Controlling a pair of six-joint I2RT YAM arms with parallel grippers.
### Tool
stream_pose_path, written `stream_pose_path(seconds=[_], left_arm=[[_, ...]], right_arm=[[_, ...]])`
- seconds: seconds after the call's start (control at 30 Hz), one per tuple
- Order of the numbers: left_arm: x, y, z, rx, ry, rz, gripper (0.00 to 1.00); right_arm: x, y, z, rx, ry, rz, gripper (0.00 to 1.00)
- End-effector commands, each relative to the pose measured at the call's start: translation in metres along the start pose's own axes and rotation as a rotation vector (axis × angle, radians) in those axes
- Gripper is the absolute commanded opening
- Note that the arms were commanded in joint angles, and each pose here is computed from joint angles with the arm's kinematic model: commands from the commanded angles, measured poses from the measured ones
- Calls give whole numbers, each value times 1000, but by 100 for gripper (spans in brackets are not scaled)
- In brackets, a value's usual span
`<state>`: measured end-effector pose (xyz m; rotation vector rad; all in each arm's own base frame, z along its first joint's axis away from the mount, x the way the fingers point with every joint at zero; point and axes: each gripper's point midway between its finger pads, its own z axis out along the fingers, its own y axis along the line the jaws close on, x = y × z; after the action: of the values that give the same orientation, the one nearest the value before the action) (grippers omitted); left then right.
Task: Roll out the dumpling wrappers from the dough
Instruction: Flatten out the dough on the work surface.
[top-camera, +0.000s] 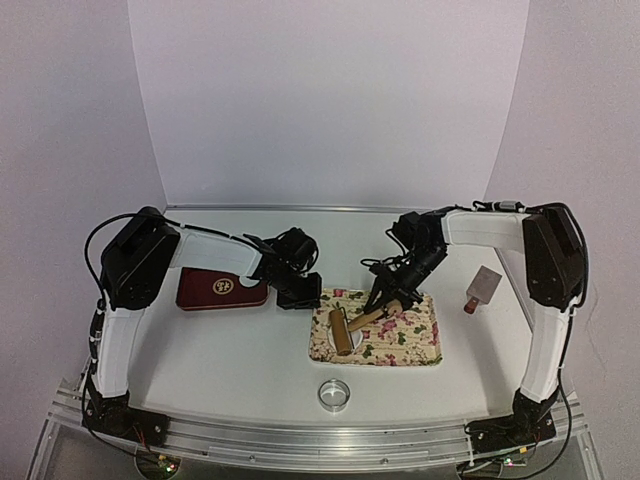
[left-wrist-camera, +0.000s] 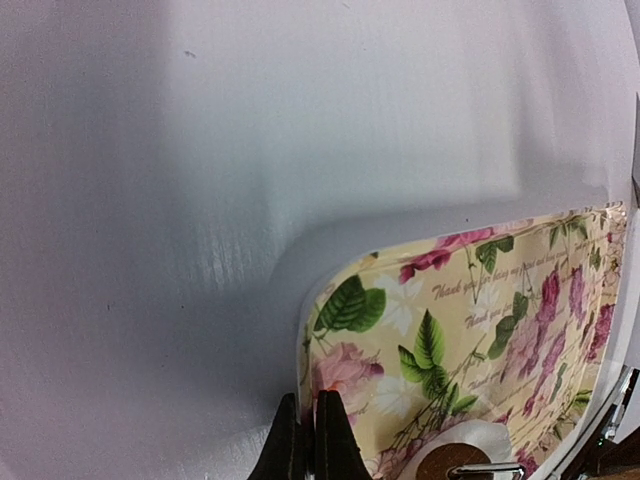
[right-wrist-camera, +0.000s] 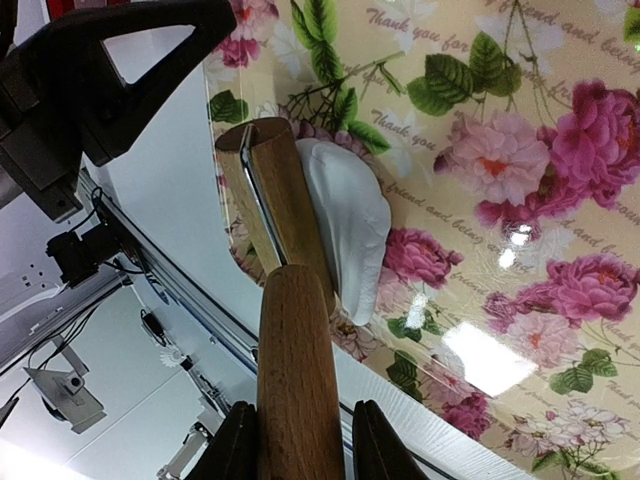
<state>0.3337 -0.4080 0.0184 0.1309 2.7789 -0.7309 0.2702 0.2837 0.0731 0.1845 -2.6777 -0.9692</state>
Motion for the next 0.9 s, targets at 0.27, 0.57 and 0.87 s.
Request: stream_pose_path(seconds=[0.27, 0.57, 0.87], left_arm=[[15, 48, -2, -143, 43, -40, 0], [15, 56, -5, -155, 40, -52, 0], [15, 60, -8, -160, 31, -64, 0]], right_arm=[[45, -156, -3, 541, 99, 276, 0], [47, -164, -4, 527, 100, 294, 0], [51, -172, -6, 524, 92, 316, 0]])
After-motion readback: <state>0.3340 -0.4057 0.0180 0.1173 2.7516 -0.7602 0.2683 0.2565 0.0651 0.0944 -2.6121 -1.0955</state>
